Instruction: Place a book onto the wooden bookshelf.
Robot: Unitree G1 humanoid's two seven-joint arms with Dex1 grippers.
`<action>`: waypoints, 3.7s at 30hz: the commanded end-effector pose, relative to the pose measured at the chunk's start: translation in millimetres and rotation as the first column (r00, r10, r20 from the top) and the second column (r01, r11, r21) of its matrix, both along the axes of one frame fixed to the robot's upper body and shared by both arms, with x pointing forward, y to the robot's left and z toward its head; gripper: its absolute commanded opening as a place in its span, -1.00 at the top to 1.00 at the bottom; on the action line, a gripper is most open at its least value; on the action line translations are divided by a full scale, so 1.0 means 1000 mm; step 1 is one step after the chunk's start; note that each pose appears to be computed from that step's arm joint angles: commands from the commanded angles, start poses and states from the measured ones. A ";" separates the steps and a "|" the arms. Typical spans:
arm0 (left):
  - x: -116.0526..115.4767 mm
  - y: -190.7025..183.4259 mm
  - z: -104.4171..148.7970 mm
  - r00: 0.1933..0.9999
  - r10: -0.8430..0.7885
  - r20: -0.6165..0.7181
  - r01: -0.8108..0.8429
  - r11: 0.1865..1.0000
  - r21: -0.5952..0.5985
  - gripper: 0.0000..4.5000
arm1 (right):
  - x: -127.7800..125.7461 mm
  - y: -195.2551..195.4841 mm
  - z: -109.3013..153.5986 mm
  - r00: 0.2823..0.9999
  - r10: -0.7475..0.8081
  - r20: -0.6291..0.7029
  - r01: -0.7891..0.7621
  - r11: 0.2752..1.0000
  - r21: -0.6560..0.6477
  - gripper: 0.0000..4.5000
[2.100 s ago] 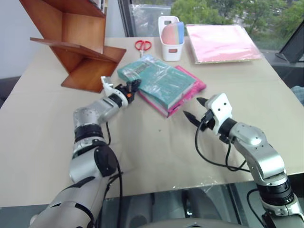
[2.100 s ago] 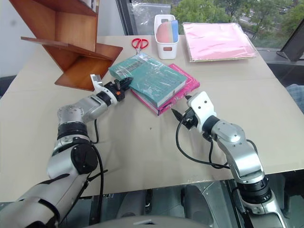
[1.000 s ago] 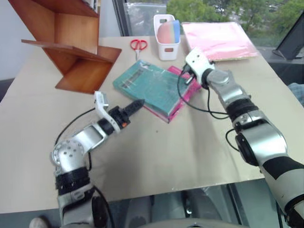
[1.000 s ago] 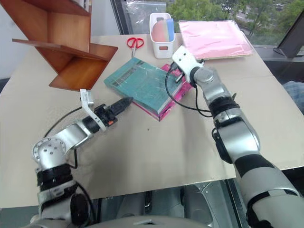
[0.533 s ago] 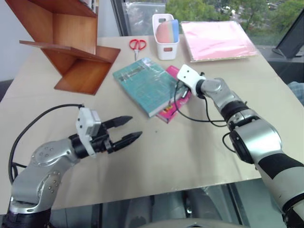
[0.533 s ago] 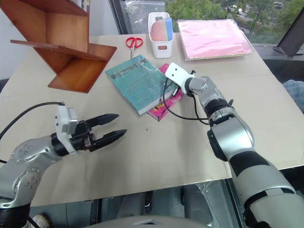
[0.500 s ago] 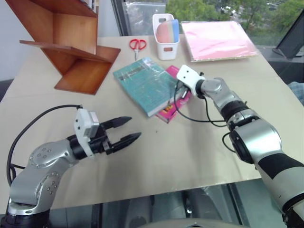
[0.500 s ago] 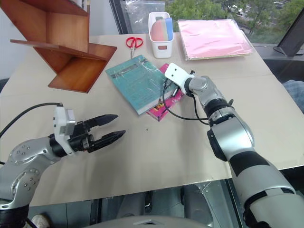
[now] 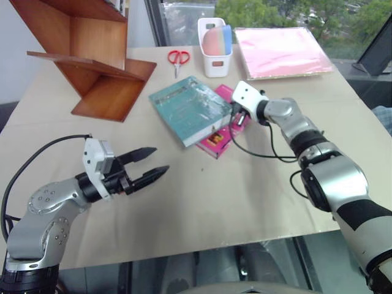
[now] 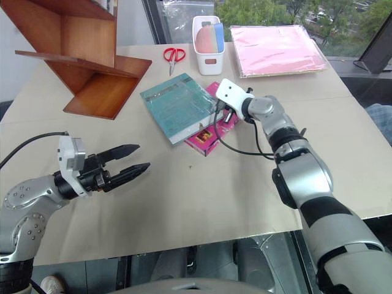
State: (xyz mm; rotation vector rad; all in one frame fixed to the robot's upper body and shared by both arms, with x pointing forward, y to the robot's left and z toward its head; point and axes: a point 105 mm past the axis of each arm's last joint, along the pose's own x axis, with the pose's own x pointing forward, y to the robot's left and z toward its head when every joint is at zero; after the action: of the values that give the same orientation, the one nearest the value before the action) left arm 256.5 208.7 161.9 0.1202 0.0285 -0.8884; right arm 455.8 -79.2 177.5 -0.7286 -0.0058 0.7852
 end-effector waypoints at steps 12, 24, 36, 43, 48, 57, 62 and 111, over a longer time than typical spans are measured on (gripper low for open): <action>0.009 0.011 -0.003 1.000 0.016 0.018 -0.017 0.998 0.055 -0.53 | -0.108 0.028 0.065 0.899 0.290 0.328 -0.287 0.956 -0.060 -0.38; 0.004 0.017 0.001 0.999 0.039 0.030 -0.041 0.996 0.082 -0.53 | -0.112 0.074 0.003 0.759 0.463 0.457 -0.204 0.837 -0.508 -0.38; -0.001 0.018 0.001 0.997 0.066 0.035 -0.068 0.994 0.080 -0.53 | -0.114 0.081 0.008 0.847 0.397 0.354 -0.308 0.908 -0.283 -0.38; -0.001 0.020 -0.001 0.997 0.075 0.033 -0.077 0.994 0.079 -0.53 | -0.139 0.082 0.040 0.906 0.398 0.141 -0.413 0.906 0.096 0.97; 0.003 0.021 0.000 0.997 0.076 0.031 -0.078 0.994 0.075 -0.53 | -0.114 0.104 0.061 0.957 0.286 0.045 -0.287 0.915 0.283 0.97; 0.003 0.015 -0.003 0.996 0.085 0.030 -0.086 0.995 0.051 -0.53 | -0.059 0.122 -0.002 0.969 0.243 -0.048 -0.243 0.970 0.001 0.97; 0.001 0.016 -0.005 0.994 0.107 0.027 -0.108 0.993 0.047 -0.53 | -0.071 0.087 -0.038 0.925 0.350 -0.149 -0.370 0.919 -0.139 0.97; 0.053 -0.028 -0.042 0.760 0.082 -0.645 -0.462 0.766 -0.447 -0.53 | -0.235 -0.030 0.020 0.971 0.222 -0.092 -0.161 0.886 0.435 -0.97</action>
State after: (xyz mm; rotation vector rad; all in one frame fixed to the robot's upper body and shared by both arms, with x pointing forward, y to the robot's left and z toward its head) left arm 308.3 179.0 118.9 -0.7051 0.3458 -0.5790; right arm 226.1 -112.0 185.8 -0.2264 -0.0597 0.9824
